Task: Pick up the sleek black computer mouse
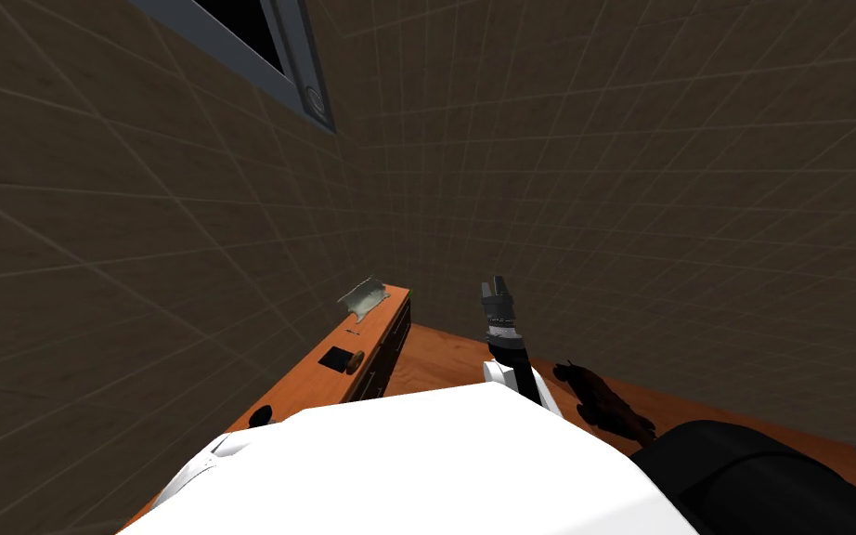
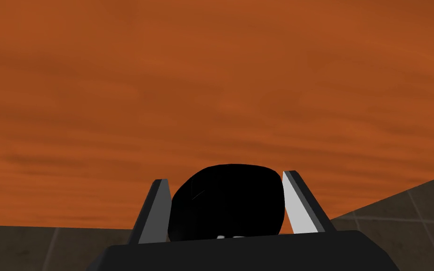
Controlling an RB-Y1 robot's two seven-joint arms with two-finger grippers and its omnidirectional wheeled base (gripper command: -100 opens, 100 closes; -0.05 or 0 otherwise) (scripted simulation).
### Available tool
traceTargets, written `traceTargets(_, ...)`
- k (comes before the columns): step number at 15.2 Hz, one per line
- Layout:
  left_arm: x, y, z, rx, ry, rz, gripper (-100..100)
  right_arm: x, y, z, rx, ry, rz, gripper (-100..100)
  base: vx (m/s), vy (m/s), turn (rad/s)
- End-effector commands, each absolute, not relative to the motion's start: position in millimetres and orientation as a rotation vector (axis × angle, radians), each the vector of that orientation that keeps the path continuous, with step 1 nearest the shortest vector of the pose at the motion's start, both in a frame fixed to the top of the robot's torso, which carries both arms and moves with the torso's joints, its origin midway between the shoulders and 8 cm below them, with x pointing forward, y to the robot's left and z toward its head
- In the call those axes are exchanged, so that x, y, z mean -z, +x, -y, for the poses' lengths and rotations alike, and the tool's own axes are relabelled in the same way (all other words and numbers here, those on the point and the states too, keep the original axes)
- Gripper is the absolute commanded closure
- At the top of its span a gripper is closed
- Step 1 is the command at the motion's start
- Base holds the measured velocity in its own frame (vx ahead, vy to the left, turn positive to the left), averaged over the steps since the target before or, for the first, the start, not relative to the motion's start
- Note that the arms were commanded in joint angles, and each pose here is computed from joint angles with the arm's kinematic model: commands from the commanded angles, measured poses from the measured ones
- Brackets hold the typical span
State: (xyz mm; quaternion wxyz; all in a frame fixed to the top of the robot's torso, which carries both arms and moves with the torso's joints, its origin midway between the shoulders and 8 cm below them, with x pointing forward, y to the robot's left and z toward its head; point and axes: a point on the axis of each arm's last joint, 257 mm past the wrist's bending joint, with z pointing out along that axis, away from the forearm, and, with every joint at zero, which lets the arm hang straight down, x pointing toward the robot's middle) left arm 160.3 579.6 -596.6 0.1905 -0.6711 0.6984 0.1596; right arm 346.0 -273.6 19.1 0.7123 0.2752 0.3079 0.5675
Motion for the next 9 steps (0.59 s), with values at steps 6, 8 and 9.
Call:
traceTargets(6,586,179,-582,-0.444,-1.874,-1.965,100,-19,346,274,-1.258,0.61,-0.682,0,-0.044,-0.036,0.019)
traceTargets(8,579,191,-584,-0.442,-1.869,-1.969,100,-19,346,274,-1.258,0.61,-0.682,0,-0.041,-0.024,0.025)
traceTargets(9,577,195,-585,-0.441,-1.867,-1.971,100,-19,346,274,-1.258,0.61,-0.682,0,-0.051,-0.028,0.028)
